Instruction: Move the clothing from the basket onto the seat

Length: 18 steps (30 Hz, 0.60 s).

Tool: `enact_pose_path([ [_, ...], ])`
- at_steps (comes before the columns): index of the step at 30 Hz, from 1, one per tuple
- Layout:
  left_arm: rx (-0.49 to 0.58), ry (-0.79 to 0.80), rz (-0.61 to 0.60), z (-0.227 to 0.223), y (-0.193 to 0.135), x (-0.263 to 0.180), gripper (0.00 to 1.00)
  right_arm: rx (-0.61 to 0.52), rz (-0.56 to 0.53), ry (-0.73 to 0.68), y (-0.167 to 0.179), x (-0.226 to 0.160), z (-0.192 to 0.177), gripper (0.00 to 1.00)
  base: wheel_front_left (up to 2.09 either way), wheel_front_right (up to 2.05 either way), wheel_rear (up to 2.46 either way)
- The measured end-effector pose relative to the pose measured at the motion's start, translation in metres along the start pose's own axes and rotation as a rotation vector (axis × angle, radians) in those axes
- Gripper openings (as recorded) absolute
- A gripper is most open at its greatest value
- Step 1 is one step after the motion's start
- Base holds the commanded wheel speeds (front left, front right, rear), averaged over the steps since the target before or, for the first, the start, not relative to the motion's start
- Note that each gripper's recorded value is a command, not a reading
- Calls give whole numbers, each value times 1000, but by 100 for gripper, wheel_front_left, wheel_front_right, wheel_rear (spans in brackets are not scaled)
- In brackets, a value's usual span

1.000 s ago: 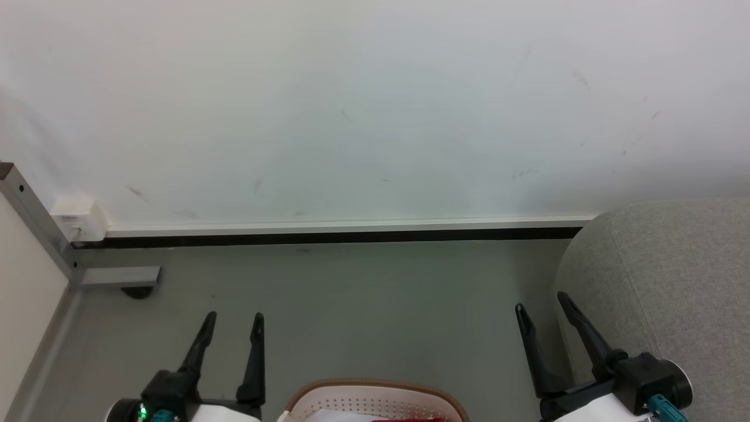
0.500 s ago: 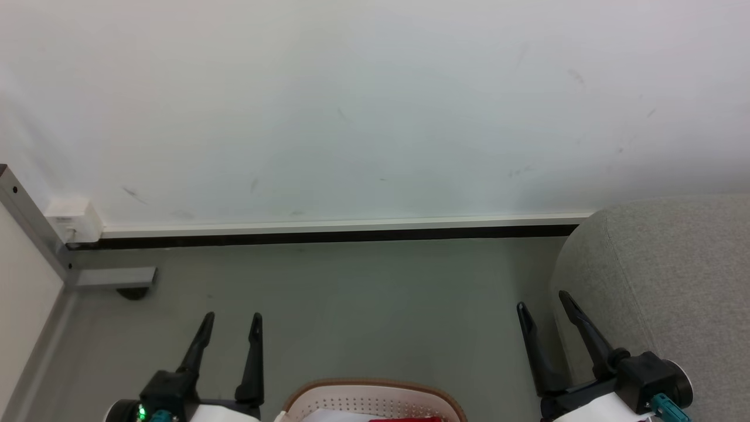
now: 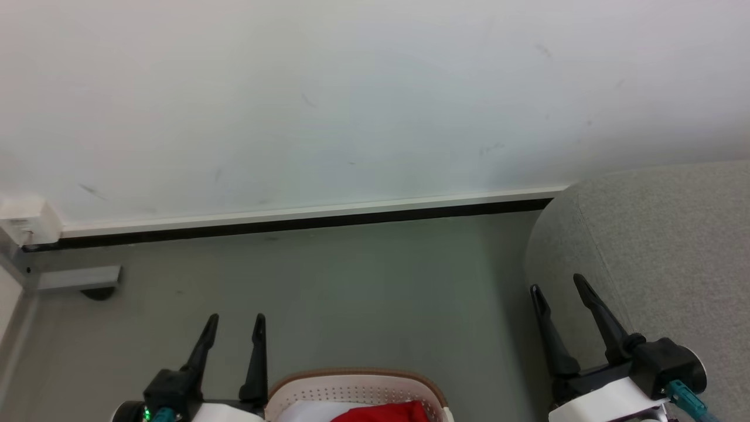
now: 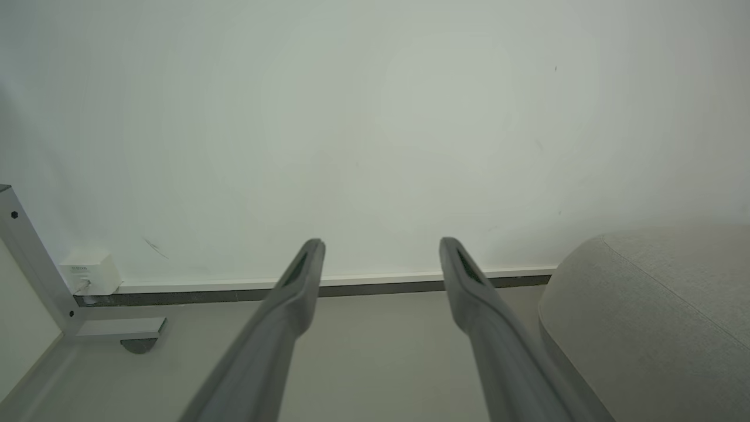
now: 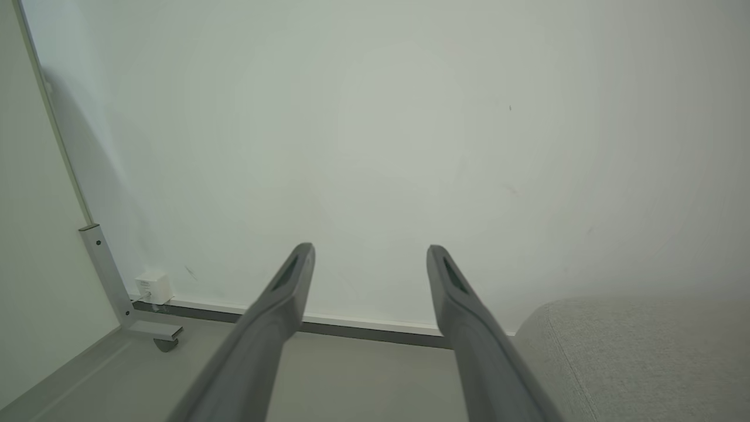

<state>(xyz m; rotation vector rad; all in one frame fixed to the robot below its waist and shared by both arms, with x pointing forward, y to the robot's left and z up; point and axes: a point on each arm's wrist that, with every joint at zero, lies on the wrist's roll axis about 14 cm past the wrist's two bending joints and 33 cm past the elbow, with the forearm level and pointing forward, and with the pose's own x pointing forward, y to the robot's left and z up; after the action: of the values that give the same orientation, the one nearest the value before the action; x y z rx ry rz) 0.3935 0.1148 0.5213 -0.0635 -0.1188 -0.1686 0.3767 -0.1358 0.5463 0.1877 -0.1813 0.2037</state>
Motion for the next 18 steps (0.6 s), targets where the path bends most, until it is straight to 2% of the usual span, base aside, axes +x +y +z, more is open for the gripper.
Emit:
enact_pose_path([
  [9, -47, 126, -98, -49, -29, 31, 100, 11, -77, -27, -33, 16, 7, 100, 0, 0, 0],
  [14, -38, 238, -171, -93, -45, 47, 100, 3, -106, -7, -49, 23, -2, 100, 0, 0, 0],
  [18, -31, 385, -206, -145, -49, 48, 100, -15, -140, 24, -66, 25, -12, 100, 0, 0, 0],
])
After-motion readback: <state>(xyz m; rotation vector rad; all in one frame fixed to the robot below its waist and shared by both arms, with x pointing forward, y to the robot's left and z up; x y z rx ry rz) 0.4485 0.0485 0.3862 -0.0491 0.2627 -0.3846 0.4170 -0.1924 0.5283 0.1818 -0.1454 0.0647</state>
